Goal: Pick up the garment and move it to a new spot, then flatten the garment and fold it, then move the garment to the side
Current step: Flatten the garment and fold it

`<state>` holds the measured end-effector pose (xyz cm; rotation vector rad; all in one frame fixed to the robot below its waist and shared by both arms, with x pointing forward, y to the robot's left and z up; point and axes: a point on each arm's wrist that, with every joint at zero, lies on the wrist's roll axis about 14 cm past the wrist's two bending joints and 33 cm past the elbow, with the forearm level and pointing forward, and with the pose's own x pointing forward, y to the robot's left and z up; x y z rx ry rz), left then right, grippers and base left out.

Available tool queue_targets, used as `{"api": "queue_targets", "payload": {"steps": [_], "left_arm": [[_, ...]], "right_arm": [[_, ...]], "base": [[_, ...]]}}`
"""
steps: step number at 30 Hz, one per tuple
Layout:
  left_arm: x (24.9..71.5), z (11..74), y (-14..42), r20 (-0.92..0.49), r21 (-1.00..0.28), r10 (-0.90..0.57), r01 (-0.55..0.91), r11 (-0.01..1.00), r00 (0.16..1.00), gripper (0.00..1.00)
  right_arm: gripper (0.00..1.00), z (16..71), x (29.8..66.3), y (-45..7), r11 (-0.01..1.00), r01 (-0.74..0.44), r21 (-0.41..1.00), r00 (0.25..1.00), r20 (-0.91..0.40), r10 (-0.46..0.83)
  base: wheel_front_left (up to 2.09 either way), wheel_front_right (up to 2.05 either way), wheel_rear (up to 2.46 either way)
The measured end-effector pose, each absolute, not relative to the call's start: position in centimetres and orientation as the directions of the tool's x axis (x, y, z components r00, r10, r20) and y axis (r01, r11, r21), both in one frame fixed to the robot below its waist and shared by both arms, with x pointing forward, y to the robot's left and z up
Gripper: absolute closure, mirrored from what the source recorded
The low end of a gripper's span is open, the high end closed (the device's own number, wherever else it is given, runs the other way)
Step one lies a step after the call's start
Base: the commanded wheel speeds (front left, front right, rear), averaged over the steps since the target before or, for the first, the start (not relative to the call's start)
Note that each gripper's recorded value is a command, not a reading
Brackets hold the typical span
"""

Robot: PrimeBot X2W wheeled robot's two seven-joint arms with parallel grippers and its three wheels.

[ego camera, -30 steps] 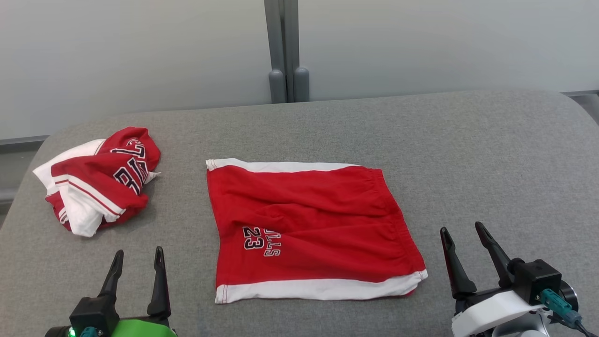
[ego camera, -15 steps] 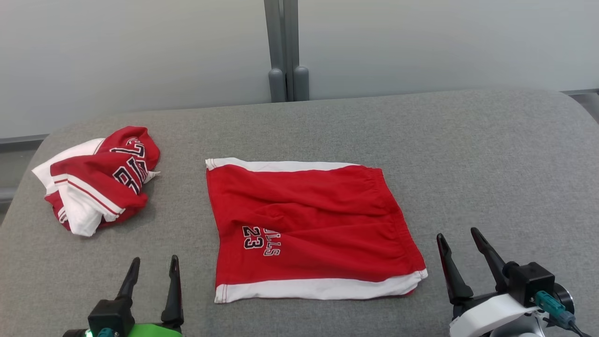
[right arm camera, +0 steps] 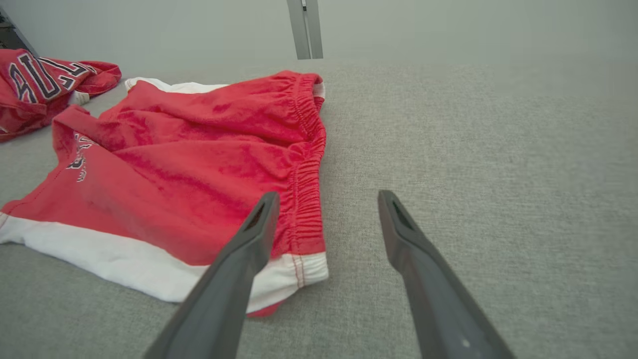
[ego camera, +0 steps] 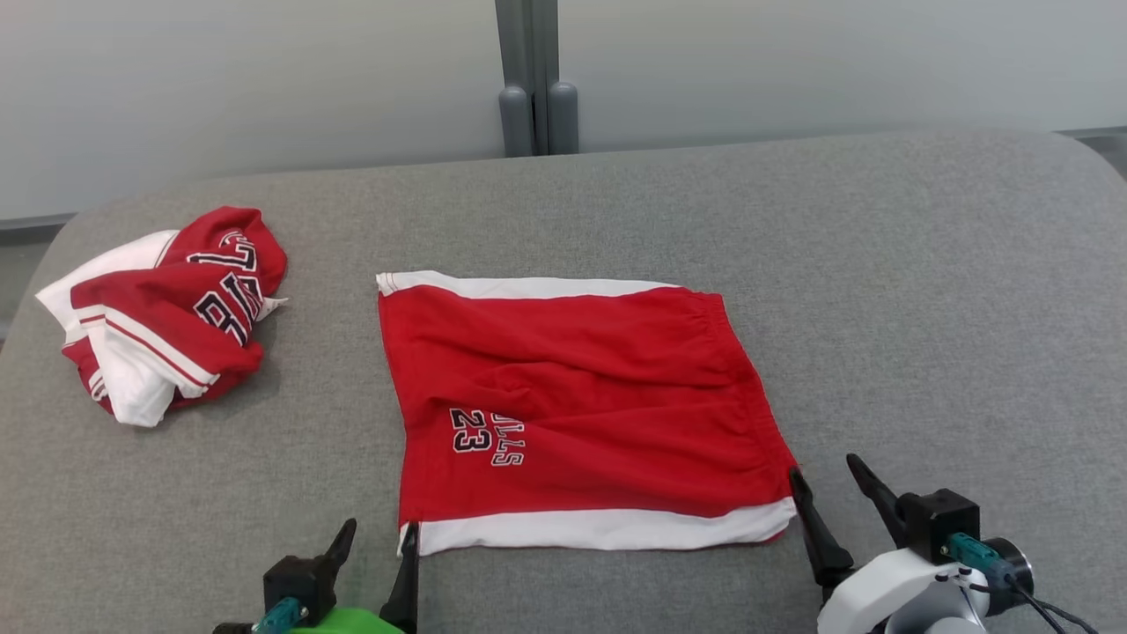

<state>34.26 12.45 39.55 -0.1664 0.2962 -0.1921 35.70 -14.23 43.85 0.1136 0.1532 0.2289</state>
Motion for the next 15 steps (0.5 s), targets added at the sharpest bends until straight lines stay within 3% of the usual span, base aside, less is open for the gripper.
{"api": "queue_targets", "payload": {"steps": [14, 15], "left_arm": [[34.1, 35.4, 9.5, -0.410, -0.249, -0.299, 0.210, 0.945, 0.862, 0.00], [34.1, 35.4, 9.4, -0.410, -0.253, -0.301, 0.209, 0.945, 0.861, 0.06]], "right_arm": [[0.00, 37.9, 35.7, -12.0, 0.954, -0.224, 0.201, 0.902, -0.327, 0.281], [0.00, 37.8, 35.7, -11.8, 0.952, -0.223, 0.211, 0.900, -0.330, 0.284]], "base": [[0.00, 0.00, 0.00], [0.00, 0.00, 0.00]]}}
